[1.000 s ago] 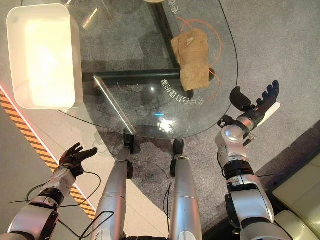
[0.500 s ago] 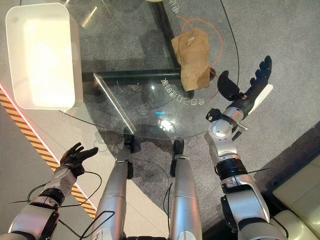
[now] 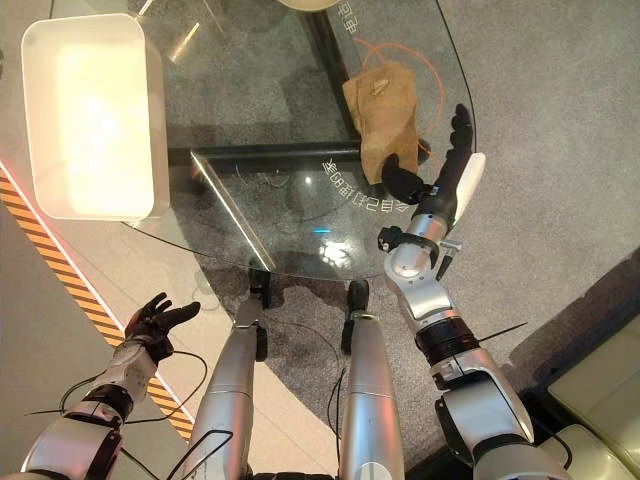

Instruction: Wipe the table with a cloth and put it in the basket.

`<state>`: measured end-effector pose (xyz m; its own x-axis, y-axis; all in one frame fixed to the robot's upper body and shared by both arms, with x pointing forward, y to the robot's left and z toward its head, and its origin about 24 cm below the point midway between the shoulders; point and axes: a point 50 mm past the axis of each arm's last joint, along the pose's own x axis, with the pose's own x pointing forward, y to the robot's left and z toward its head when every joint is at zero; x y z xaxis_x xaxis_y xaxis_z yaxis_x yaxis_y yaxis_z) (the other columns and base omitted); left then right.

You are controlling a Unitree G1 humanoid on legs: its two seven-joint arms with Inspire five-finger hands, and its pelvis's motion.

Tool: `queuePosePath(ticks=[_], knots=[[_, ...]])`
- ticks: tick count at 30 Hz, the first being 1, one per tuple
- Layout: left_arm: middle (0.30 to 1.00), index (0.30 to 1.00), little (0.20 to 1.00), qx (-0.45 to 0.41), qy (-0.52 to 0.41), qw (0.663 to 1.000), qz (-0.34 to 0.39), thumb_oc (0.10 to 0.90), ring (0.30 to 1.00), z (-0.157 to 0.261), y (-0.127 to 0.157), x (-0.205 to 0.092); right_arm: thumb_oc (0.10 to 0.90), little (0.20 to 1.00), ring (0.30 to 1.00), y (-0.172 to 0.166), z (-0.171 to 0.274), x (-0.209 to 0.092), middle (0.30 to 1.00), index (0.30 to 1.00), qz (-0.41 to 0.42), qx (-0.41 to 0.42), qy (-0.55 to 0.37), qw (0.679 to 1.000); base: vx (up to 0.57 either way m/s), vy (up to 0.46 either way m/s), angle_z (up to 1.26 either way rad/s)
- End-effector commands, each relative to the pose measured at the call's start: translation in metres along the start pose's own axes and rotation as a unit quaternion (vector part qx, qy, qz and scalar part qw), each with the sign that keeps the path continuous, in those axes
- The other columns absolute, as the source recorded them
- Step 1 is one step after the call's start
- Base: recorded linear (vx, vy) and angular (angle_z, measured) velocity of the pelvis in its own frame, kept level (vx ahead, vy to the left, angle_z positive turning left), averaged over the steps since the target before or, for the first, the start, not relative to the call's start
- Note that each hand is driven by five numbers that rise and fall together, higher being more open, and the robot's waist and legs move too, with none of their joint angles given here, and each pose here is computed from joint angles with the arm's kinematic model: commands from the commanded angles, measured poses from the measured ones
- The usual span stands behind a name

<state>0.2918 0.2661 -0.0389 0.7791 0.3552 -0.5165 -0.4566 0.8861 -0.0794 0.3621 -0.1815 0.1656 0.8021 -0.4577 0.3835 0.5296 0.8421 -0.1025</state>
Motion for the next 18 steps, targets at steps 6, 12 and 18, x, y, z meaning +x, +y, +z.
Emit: queuePosePath(ticks=[6, 12, 18], knots=[[0.900, 0.900, 0.900, 0.026, 0.017, 0.999, 0.019, 0.800, 0.900, -0.016, 0.011, -0.003, 0.800, 0.900, 0.900, 0.015, 0.041, 0.014, 0.900, 0.900, 0.028, 0.000, -0.057, 0.998, 0.00, 0.000, 0.00], [0.900, 0.900, 0.900, 0.036, 0.023, 0.999, 0.012, 0.800, 0.900, -0.022, 0.006, -0.004, 0.800, 0.900, 0.900, 0.023, 0.041, 0.022, 0.900, 0.900, 0.033, 0.001, -0.025, 0.999, 0.00, 0.000, 0.00], [0.900, 0.900, 0.900, 0.044, 0.026, 0.999, 0.005, 0.800, 0.900, -0.024, 0.001, -0.004, 0.800, 0.900, 0.900, 0.028, 0.048, 0.027, 0.900, 0.900, 0.029, -0.002, -0.015, 0.999, 0.00, 0.000, 0.00]])
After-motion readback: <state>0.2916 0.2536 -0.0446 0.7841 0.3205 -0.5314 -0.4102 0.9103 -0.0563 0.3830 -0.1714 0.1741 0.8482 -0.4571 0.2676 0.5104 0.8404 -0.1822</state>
